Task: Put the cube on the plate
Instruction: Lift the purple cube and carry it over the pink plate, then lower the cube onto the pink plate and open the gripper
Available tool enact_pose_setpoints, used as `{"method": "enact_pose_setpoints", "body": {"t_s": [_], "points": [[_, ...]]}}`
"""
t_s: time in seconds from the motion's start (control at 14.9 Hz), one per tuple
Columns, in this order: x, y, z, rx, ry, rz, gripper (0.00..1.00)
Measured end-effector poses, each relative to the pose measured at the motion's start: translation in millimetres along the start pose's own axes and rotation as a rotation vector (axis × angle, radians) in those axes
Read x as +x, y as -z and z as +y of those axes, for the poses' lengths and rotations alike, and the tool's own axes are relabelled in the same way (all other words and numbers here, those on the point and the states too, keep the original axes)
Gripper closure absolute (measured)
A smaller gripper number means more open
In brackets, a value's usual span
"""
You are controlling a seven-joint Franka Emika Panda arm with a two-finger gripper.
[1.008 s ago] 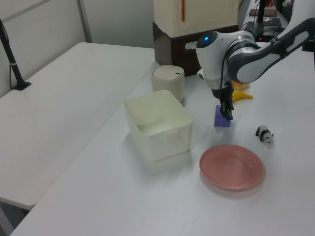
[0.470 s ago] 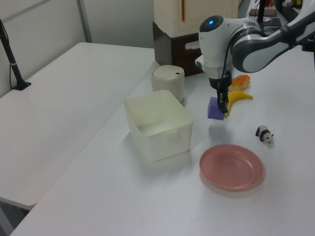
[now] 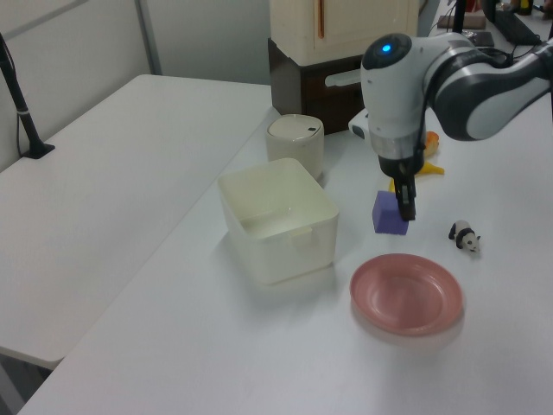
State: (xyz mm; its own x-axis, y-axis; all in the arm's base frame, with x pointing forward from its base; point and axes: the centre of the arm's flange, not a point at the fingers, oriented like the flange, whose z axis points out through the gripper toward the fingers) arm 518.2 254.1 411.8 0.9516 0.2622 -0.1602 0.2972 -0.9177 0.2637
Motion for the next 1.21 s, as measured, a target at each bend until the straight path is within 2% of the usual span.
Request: {"method": "enact_pose_setpoints", "body": {"t_s": [0.34,0.67,0.74,1.01,1.07,1.21], "points": [[-7.0,14.5,-58.1,0.006,-0.008,0.028,0.54],[-9.5,-6.3,-94.0,-0.007,-0.015,-0.023,0.54],[-10.0,-8.5,-94.2,-0.011,-0.024,-0.034,0.49],[-9.5,-5.9,-93.0,-0.013,-0.029,-0.037,0.05],[-9.3,-5.1,-92.8,-0.013,-0.029,-0.036,0.00],[-9.2,-4.8,-92.7,-0.013,-0.029,-0.035,0.00]]}}
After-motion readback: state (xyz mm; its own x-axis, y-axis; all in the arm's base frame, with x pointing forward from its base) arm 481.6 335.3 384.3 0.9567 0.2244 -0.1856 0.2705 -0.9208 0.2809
